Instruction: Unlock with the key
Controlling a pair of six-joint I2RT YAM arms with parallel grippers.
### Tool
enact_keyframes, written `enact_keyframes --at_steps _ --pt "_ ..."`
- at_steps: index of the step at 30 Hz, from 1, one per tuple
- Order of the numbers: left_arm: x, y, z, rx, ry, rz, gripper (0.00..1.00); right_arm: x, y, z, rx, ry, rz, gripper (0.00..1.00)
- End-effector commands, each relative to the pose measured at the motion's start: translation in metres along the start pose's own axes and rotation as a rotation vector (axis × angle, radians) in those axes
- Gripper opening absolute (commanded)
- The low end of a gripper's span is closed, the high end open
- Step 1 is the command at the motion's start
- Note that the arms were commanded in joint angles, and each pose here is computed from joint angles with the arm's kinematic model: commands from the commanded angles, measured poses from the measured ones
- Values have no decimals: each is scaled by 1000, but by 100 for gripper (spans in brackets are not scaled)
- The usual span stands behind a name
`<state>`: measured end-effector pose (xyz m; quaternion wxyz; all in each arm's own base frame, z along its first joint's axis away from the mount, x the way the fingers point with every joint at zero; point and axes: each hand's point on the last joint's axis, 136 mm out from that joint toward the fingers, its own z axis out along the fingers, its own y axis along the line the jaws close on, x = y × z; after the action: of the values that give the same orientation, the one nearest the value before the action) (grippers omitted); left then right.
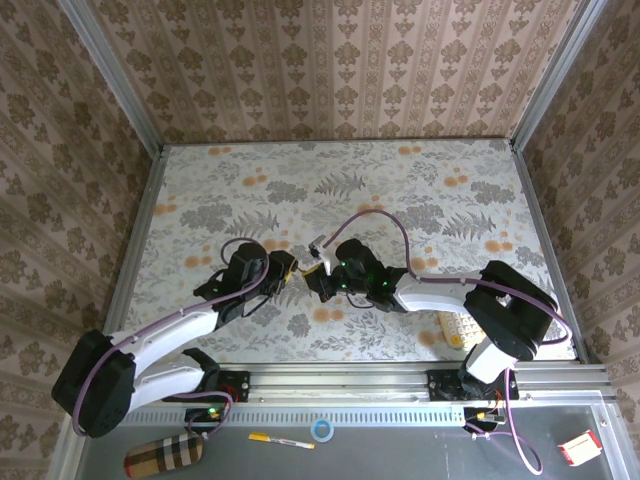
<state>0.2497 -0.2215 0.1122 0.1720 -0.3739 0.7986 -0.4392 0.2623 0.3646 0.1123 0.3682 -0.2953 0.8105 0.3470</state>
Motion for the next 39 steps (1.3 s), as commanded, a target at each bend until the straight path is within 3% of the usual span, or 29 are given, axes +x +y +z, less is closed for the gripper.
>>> enact_keyframes --at_steps 1,9,21,27,32,39 --pt "77 -17 -8 63 346 88 0 -43 16 4 -41 -101 -87 0" --pt "88 -26 -3 70 412 113 0 -30 16 13 -4 -46 -146 0" --pt "103 -45 -4 110 438 141 0 -37 1 9 80 -116 -129 0" --pt "100 -45 -6 165 421 133 0 -54 -23 -12 21 -225 54 0" --pt "92 -29 -11 94 397 173 0 -57 -27 -21 20 -213 42 0" --pt "44 8 -32 -87 257 265 0 -42 -18 -23 -36 -140 30 0"
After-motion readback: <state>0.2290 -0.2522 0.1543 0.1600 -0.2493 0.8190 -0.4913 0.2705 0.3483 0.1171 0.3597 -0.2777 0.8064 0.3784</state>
